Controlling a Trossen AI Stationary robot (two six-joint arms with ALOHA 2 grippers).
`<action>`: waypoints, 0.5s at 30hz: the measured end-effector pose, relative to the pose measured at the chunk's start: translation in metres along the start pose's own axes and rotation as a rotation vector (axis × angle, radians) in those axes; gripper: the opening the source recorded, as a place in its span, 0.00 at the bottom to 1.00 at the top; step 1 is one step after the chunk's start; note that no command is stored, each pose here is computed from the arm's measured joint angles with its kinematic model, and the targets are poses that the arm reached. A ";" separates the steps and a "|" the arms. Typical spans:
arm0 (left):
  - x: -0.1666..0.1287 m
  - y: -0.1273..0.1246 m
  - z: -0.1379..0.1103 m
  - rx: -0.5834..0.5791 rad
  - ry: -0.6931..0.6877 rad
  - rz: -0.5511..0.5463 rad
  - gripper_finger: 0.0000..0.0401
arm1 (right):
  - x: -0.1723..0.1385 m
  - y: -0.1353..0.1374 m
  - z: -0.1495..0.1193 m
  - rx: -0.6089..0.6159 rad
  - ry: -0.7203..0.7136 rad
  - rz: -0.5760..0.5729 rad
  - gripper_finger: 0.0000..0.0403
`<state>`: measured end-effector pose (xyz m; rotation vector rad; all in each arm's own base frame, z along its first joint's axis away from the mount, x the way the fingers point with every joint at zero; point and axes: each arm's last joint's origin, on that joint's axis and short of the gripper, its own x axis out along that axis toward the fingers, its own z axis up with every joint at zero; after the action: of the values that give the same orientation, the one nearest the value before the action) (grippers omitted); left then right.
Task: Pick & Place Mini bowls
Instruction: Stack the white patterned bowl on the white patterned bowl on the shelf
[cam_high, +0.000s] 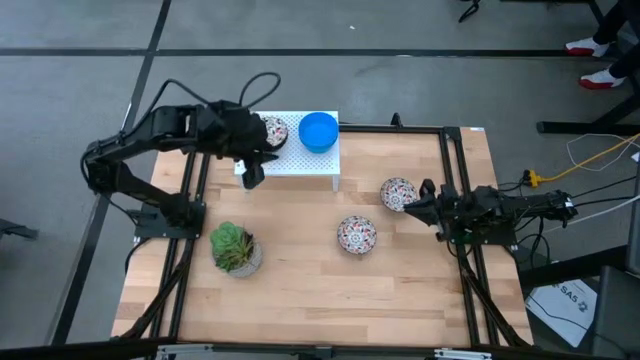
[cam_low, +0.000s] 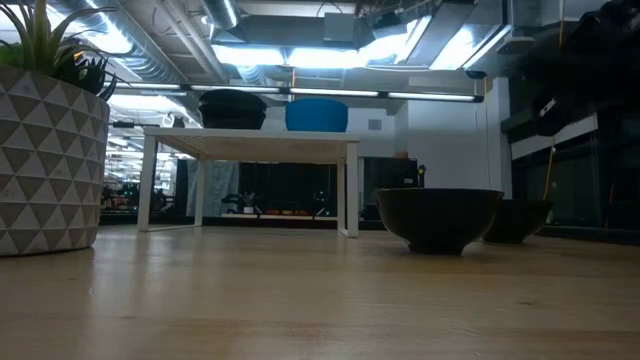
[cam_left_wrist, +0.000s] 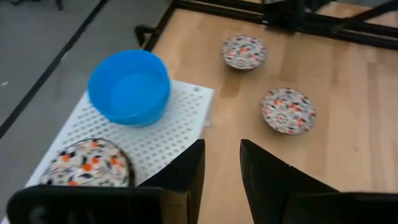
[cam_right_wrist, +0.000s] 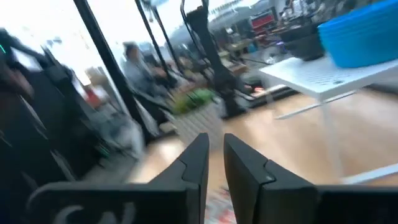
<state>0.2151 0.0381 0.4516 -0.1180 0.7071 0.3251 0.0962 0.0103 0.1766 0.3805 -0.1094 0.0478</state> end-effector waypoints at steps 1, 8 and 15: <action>0.000 -0.003 0.000 0.010 0.000 -0.012 0.24 | 0.000 0.001 0.002 0.068 -0.016 0.012 0.13; -0.004 -0.024 -0.003 0.062 0.000 -0.085 0.23 | -0.002 0.002 0.017 0.473 -0.220 -0.028 0.13; -0.008 -0.039 -0.006 0.057 -0.003 -0.110 0.22 | -0.001 0.001 0.015 0.475 -0.207 -0.048 0.13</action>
<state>0.2186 -0.0016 0.4516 -0.1020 0.7031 0.1999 0.0936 0.0056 0.1903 0.8625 -0.2954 -0.0142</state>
